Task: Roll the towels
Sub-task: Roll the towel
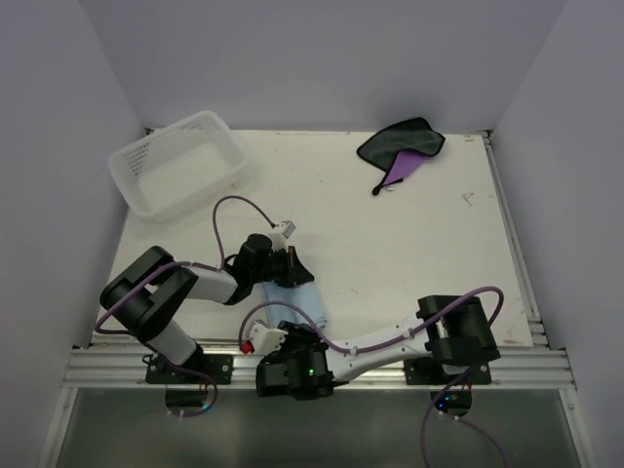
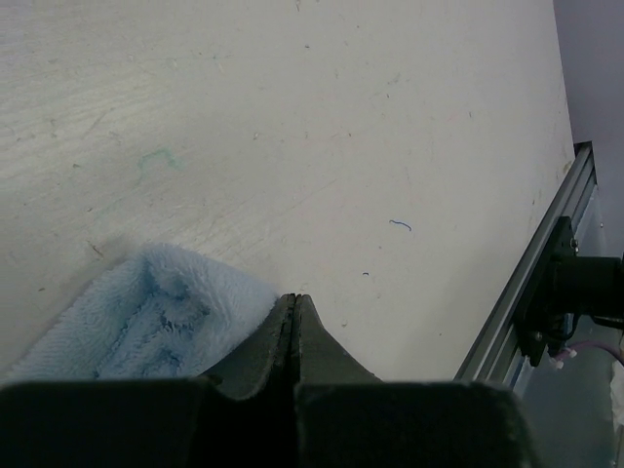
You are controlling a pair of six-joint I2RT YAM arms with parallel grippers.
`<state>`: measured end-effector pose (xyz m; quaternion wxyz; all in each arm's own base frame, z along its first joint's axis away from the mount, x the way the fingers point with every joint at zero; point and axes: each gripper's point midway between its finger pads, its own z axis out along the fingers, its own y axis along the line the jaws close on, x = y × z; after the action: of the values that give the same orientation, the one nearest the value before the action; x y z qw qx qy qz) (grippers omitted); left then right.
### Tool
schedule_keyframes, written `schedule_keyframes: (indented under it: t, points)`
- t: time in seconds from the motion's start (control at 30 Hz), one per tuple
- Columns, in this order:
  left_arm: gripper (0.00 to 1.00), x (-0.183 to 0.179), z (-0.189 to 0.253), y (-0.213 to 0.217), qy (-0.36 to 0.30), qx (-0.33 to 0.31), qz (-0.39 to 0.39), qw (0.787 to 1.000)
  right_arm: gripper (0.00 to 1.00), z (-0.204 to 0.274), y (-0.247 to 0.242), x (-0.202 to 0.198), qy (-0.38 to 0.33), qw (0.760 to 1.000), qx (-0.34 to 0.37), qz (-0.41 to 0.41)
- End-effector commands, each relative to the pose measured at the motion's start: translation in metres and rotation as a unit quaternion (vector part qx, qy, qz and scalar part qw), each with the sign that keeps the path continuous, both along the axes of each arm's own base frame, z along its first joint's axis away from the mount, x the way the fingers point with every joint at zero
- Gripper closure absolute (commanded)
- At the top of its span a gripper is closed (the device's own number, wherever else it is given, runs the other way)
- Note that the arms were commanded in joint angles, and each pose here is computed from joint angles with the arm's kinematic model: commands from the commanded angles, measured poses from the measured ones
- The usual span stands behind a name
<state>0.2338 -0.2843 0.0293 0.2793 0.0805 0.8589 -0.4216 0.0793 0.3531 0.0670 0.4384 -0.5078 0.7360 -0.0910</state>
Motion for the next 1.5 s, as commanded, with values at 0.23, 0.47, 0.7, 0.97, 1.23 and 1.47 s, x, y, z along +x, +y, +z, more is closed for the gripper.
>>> schedule_keyframes:
  t: [0.23,0.47,0.7,0.97,1.23,1.47]
  points:
    - [1.0,0.0,-0.038,0.024,0.007,0.078,0.022,0.997,0.52,0.057,0.008,-0.013,0.196,0.94,0.279,-0.013]
    - [1.0,-0.002,-0.039,0.025,0.008,0.078,0.021,0.997,0.51,0.076,-0.01,0.031,0.243,0.886,0.387,-0.084]
    - [1.0,-0.002,-0.037,0.025,0.005,0.077,0.019,0.997,0.5,0.045,-0.03,0.069,0.32,0.817,0.443,-0.183]
    - [1.0,-0.002,-0.034,0.023,0.002,0.074,0.014,0.997,0.39,0.008,-0.028,0.068,0.377,0.769,0.476,-0.199]
    - [1.0,-0.003,-0.034,0.022,0.009,0.071,0.015,0.997,0.33,-0.015,-0.019,0.062,0.41,0.743,0.488,-0.205]
    - [1.0,-0.001,-0.031,0.022,0.006,0.072,0.017,0.997,0.35,-0.023,-0.01,0.058,0.428,0.723,0.506,-0.196]
